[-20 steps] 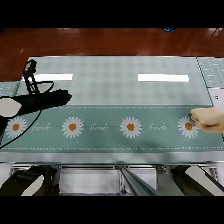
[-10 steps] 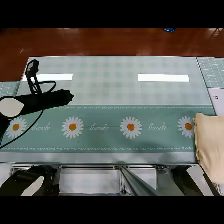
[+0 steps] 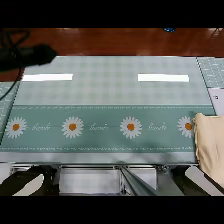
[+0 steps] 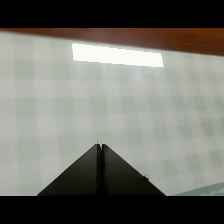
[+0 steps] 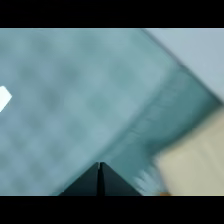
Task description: Fold the shirts.
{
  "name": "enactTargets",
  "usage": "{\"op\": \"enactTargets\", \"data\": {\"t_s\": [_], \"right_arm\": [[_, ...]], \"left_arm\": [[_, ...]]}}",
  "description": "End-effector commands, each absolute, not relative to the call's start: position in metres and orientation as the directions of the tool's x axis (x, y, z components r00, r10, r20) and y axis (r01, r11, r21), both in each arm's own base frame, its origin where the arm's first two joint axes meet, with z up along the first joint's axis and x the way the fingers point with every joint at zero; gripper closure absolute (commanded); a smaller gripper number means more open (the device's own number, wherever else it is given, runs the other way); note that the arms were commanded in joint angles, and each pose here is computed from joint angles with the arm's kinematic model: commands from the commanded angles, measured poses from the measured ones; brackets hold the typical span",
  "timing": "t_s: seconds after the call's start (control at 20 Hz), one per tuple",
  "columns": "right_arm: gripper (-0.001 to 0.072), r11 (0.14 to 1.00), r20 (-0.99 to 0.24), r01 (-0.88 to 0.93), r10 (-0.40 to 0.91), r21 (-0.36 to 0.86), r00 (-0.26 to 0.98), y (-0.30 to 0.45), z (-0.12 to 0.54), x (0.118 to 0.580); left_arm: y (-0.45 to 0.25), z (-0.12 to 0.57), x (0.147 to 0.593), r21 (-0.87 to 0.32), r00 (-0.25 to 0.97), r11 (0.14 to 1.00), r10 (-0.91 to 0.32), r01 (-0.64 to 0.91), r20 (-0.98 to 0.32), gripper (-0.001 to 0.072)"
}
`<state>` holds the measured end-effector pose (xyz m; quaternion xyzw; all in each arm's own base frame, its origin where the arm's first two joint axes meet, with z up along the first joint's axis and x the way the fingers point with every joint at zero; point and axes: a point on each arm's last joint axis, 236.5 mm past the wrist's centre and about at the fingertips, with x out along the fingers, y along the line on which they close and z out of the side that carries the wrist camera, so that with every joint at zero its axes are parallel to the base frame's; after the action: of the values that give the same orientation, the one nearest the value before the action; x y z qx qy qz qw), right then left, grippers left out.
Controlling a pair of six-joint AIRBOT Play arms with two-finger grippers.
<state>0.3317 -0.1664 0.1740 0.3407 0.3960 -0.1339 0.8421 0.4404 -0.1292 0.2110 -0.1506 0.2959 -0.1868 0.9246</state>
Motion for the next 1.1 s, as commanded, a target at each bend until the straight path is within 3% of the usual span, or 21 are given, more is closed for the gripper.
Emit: {"op": "enactTargets", "data": {"t_s": [0.0, 0.05, 0.15, 0.25, 0.35, 0.45, 1.05], "right_arm": [[0.0687, 0.878, -0.544, -0.049, 0.337, 0.476, 0.768, 0.009, 0.244, 0.451], [0.0687, 0.931, -0.628, -0.087, 0.306, 0.355, 0.716, 0.038, 0.218, 0.458], [0.0687, 0.997, -0.832, -0.034, 0.082, 0.076, 0.549, 0.034, 0.143, 0.448], [0.0687, 0.998, -0.926, -0.025, -0.05, -0.063, 0.374, 0.021, 0.077, 0.425], [0.0687, 0.999, -0.958, -0.012, -0.048, -0.053, 0.283, 0.021, 0.031, 0.408], [0.0687, 0.999, -0.963, 0.0, -0.032, -0.033, 0.268, 0.024, 0.012, 0.404], [0.0687, 1.0, -0.953, -0.001, -0.005, -0.005, 0.302, 0.031, 0.014, 0.411]], "left_arm": [[-0.187, 0.24, 0.456, -0.322, 0.68, 0.854, -0.52, 0.409, -0.516, 0.0683], [-0.197, 0.22, 0.45, -0.288, 0.631, 0.856, -0.513, 0.43, -0.583, 0.0683], [-0.176, 0.164, 0.445, -0.207, 0.568, 0.913, -0.384, 0.352, -0.728, 0.0682], [-0.144, 0.105, 0.434, -0.179, 0.489, 0.954, -0.277, 0.239, -0.827, 0.0682], [-0.138, 0.058, 0.42, -0.183, 0.418, 0.96, -0.258, 0.213, -0.871, 0.0682], [-0.143, 0.049, 0.419, -0.203, 0.418, 0.957, -0.275, 0.209, -0.866, 0.0682], [-0.149, 0.052, 0.42, -0.219, 0.424, 0.952, -0.292, 0.213, -0.858, 0.0682]]}}
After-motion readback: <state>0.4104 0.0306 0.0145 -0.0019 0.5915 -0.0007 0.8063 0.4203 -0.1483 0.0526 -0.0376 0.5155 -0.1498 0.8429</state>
